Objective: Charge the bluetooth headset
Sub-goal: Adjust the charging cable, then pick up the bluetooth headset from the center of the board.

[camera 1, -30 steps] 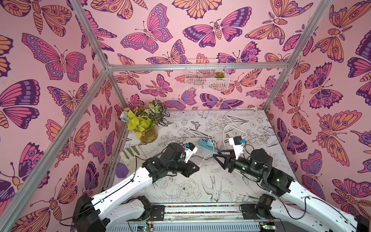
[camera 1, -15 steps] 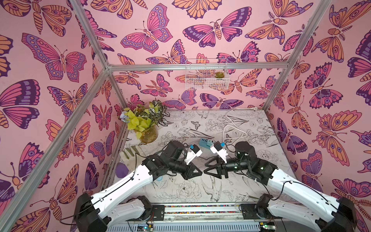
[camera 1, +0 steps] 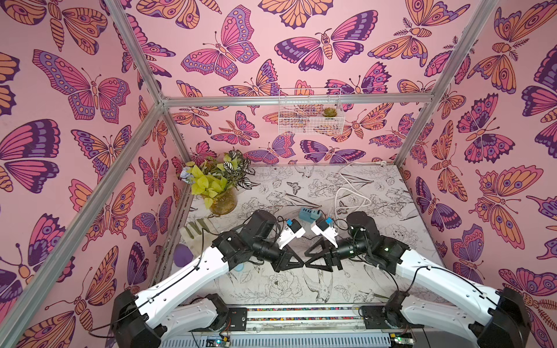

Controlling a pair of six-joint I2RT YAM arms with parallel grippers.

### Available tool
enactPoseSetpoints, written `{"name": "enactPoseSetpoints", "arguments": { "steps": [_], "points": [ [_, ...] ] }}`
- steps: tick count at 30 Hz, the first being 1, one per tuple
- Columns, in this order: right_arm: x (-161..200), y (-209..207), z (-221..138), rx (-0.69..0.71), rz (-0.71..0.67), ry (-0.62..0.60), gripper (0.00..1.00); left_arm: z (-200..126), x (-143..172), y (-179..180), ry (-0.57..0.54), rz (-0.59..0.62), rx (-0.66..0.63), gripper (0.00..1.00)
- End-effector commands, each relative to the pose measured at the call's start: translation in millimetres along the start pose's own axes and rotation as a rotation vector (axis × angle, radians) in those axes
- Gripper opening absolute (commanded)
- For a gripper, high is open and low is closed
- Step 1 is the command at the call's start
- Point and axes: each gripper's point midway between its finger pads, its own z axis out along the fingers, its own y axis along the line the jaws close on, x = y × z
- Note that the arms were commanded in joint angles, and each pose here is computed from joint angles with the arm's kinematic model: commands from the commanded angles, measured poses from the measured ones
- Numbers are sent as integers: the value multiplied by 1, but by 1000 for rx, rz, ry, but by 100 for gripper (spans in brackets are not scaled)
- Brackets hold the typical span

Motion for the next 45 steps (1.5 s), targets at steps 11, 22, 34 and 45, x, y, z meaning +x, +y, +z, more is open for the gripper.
{"name": "enactPoseSetpoints", "arguments": {
  "steps": [11,22,34,45],
  "points": [
    [-1,6,1,-57,-19,13,23,-9,-7,-13,-22,48,31,0],
    [0,-1,1,-17,-19,13,7,-10,-6,-3,-29,35,-25,33],
    [-7,-38,1,136,11,-79,6,-70,-12,74,-268,-186,-500,65],
    [-6,-52,9,140,29,-139,6,-116,38,130,-356,-554,-845,84]
  ]
}}
